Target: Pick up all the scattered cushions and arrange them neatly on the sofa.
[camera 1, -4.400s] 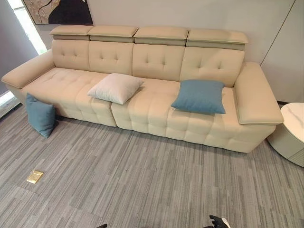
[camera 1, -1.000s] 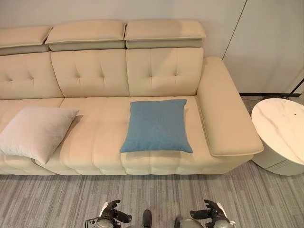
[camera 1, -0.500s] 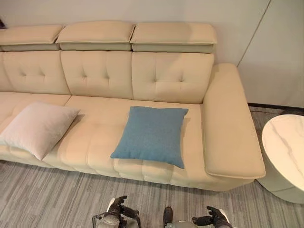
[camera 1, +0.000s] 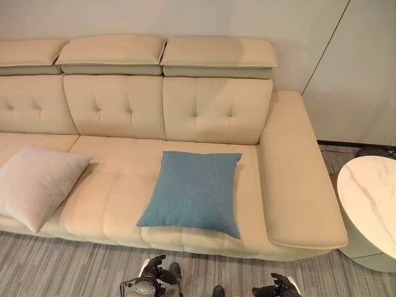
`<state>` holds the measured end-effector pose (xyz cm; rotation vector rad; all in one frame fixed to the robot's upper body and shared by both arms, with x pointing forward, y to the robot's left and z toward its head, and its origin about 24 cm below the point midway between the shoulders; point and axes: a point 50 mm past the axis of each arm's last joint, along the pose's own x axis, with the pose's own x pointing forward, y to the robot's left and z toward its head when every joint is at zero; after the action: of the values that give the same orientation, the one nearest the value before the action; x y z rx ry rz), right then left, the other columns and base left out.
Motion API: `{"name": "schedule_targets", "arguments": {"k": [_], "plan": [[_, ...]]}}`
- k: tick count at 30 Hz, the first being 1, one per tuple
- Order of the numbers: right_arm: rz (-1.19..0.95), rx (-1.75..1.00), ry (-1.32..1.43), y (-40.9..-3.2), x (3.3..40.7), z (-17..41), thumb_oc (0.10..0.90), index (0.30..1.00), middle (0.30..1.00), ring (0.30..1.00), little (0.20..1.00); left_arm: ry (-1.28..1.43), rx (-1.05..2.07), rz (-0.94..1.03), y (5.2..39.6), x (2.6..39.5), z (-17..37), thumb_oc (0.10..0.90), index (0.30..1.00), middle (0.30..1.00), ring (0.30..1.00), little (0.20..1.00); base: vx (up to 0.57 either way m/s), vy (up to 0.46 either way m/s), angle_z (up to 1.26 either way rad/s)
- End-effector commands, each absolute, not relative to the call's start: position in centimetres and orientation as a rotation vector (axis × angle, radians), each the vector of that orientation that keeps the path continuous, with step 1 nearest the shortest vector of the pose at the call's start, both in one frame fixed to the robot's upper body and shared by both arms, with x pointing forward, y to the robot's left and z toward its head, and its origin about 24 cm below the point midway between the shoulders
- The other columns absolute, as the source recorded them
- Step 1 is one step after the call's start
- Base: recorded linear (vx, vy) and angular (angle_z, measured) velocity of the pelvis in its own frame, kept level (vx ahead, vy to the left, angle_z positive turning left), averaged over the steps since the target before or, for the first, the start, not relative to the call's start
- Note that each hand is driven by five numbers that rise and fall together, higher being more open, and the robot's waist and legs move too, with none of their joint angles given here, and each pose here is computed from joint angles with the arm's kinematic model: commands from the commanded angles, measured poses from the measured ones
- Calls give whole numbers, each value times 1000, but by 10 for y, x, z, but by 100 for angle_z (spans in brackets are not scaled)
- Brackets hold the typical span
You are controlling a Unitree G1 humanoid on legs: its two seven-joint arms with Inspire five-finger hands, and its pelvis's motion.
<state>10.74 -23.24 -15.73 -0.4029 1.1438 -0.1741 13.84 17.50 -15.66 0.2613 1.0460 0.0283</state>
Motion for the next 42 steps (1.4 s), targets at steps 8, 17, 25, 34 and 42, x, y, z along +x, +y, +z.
{"name": "schedule_targets", "arguments": {"k": [8, 17, 25, 34, 42], "plan": [[-170, -401, 1087, -223, 121, -155, 800, 900, 900, 900, 900, 1036, 361, 74, 202, 137, -154, 800, 900, 900, 900, 900, 53, 151, -8], [-200, -542, 1056, -242, 128, -148, 800, 900, 900, 900, 900, 1019, 410, 241, 244, 138, -144, 800, 900, 900, 900, 900, 69, 3, 7], [-259, -721, 991, -291, 150, -123, 800, 900, 900, 900, 900, 913, 437, 396, 288, 158, -120, 800, 900, 900, 900, 900, 100, -32, -3], [-533, -713, 658, -394, 174, -26, 800, 900, 900, 900, 900, 650, 358, 514, 329, 192, -71, 800, 900, 900, 900, 900, 48, -7, -3], [-620, -362, 429, -358, 219, -18, 800, 900, 900, 900, 900, 390, 204, 516, 307, 239, -35, 800, 900, 900, 900, 900, 46, 15, -1]]}}
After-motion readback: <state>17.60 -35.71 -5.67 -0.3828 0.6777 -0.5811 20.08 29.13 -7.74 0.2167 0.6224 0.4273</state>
